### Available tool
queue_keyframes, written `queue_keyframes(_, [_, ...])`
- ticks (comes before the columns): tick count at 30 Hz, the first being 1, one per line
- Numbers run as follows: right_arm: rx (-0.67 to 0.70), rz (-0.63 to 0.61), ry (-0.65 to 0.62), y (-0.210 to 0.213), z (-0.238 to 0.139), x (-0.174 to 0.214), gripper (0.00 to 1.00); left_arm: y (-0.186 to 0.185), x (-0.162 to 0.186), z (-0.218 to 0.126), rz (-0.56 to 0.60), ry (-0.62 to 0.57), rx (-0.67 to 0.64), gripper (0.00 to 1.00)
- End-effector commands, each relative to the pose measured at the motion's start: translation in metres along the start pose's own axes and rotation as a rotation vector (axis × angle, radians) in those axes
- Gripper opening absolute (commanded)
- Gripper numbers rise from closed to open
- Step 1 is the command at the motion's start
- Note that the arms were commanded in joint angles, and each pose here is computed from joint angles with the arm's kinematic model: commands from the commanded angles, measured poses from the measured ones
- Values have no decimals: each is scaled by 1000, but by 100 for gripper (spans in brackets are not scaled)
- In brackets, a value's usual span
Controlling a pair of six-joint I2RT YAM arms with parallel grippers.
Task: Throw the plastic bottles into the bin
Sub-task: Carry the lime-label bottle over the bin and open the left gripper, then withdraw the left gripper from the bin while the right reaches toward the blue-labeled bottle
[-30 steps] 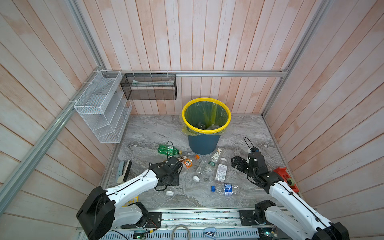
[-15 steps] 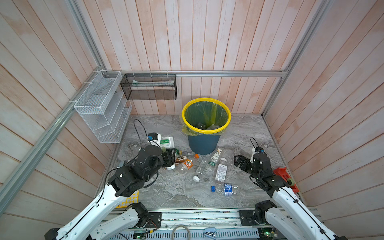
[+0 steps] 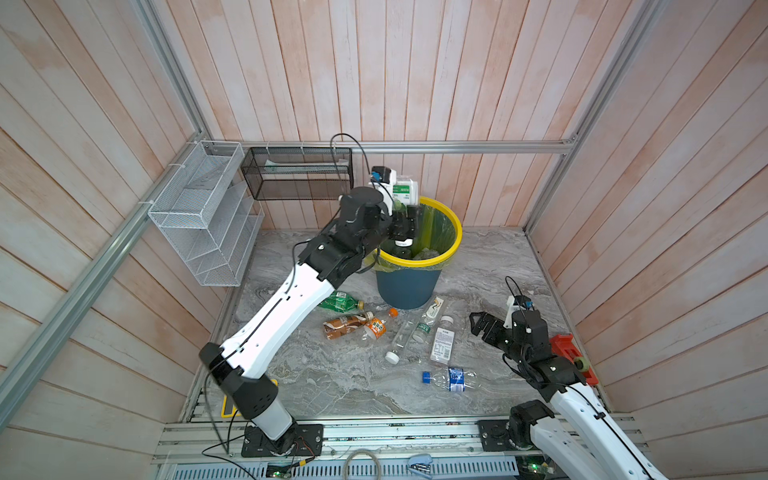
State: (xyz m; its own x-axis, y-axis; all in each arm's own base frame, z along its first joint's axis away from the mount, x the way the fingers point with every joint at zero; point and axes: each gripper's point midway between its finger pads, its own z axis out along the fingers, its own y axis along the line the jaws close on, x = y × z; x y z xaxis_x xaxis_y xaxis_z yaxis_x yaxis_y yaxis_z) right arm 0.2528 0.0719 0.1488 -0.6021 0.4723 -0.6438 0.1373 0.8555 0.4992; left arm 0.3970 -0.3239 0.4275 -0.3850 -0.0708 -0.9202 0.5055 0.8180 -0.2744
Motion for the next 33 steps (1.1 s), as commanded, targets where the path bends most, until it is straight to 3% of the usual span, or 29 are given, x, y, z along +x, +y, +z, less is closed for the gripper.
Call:
queue_keyframes(1, [-12,-23,-2,7,-12,-7,99,-13,2,-12,14,40,68,100])
queue_keyframes(8, [-15,-14,-1,8,-12,-8,99,-30,-26,-60,107,-147,36,100])
queue_keyframes(15, [-30,-3,25,11,-9,-5,100,-23,-5,-93,115,-188,50,100])
queue_keyframes(33, [78,57,158,1,-8,36,98,56,159,-137,18,27,-91,100])
